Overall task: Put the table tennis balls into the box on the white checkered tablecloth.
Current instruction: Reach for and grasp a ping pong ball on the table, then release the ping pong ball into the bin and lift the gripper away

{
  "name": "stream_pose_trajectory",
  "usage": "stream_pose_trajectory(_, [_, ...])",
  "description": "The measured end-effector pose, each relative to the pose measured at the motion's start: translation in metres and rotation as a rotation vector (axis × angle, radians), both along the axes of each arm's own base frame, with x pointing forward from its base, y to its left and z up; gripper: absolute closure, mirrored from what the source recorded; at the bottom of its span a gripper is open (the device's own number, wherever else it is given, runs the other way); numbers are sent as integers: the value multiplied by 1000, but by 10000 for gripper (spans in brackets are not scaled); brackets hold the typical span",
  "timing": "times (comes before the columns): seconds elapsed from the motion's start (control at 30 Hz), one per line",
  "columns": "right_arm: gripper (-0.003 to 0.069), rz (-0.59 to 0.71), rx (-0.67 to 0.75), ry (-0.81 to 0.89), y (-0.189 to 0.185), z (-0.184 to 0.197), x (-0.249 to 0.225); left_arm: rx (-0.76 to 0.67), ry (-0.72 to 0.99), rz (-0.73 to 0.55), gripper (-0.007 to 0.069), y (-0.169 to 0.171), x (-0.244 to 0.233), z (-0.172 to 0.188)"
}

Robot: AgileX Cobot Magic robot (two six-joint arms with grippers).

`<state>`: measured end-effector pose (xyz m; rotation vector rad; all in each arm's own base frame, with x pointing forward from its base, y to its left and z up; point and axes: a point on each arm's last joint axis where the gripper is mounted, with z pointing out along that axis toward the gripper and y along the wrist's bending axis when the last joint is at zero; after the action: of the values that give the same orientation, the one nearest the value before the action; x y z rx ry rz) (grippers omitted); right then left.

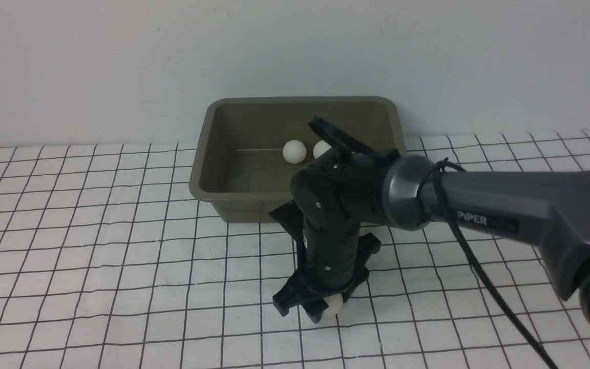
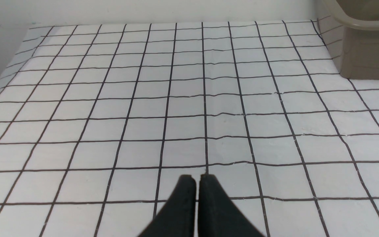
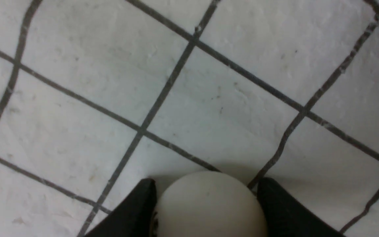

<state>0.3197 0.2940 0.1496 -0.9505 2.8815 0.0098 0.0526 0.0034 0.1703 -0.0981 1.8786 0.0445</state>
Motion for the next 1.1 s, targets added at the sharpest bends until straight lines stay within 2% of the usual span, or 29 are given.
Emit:
stream_pose_trajectory(0.03, [307,-1,2,0,0,1,0,0,0,0,629,0,0,0])
stream_pose_trajectory(0.23, [305,41,17,-14,4,17,-8,0,0,0,629,0,0,0])
stream_pose_trajectory(0.43, [305,78,122,-126,11,76,-21,0,0,0,629,0,0,0])
stream_pose_trajectory(0.67, [305,89,144,-345,6,118,10,0,0,0,629,0,0,0])
stream_pose_trajectory(0.83, [305,33,198,-510,-10,149,46,0,0,0,629,0,0,0])
stream_pose_trajectory(0.93, [305,-29,212,-555,-29,149,77,0,0,0,629,0,0,0])
stream_pose_trajectory(1.1, [305,-86,183,-508,-52,117,111,0,0,0,629,0,0,0])
